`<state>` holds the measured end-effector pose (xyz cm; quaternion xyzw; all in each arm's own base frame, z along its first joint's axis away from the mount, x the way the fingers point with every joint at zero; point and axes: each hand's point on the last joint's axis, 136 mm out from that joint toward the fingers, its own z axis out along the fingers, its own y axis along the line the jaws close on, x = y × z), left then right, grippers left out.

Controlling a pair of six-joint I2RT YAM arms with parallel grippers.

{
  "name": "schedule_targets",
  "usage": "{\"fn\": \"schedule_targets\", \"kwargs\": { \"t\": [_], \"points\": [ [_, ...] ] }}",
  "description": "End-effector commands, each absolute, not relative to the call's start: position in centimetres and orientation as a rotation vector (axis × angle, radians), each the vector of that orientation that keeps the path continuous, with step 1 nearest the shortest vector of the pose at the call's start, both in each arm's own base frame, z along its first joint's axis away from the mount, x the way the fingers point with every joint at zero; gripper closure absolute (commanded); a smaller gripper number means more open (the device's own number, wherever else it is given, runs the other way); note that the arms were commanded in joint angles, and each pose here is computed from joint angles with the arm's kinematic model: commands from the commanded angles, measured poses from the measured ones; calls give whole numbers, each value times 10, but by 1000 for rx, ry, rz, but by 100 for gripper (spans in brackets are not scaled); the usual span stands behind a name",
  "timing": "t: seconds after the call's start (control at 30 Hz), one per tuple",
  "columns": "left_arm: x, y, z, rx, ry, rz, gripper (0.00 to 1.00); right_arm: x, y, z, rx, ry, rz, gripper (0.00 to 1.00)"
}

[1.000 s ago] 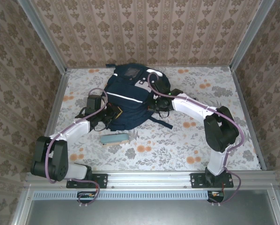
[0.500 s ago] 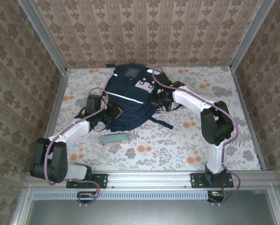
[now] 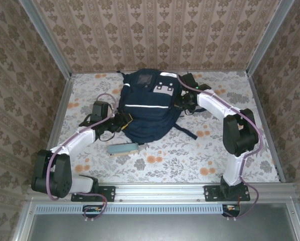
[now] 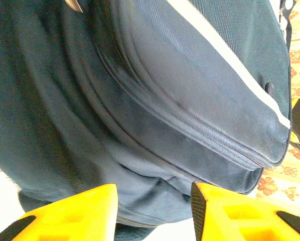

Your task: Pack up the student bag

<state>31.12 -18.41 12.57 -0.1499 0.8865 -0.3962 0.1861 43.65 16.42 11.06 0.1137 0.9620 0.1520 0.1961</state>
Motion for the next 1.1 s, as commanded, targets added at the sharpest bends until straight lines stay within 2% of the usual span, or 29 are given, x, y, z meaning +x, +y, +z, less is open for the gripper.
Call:
{"fn": "schedule_targets", "kwargs": {
  "t": [0.0,0.1,0.17,0.33,0.5,0.67,0.9,1.07],
  "points": [
    [318,-188,148,-340,2447,-1092,52,427,141,130,314,2674,374,92],
    [320,-188,149,-330,2457,-1069,49,426,140,145,297,2640,394,61],
    [320,-187,148,-337,2464,-1055,47,424,147,157,248,2608,451,50],
    [321,-190,144,-342,2480,-1044,46,422,159,191,161,2510,570,36],
    [324,-200,141,-328,2490,-1059,45,431,175,184,114,2503,666,21],
    [324,-212,141,-298,2506,-1078,45,442,194,170,75,2525,772,13],
    [321,-223,135,-273,2531,-1091,45,457,206,148,50,2589,787,11],
    [319,-236,128,-248,2546,-1114,45,448,211,133,-40,2642,764,10]
  ]
}}
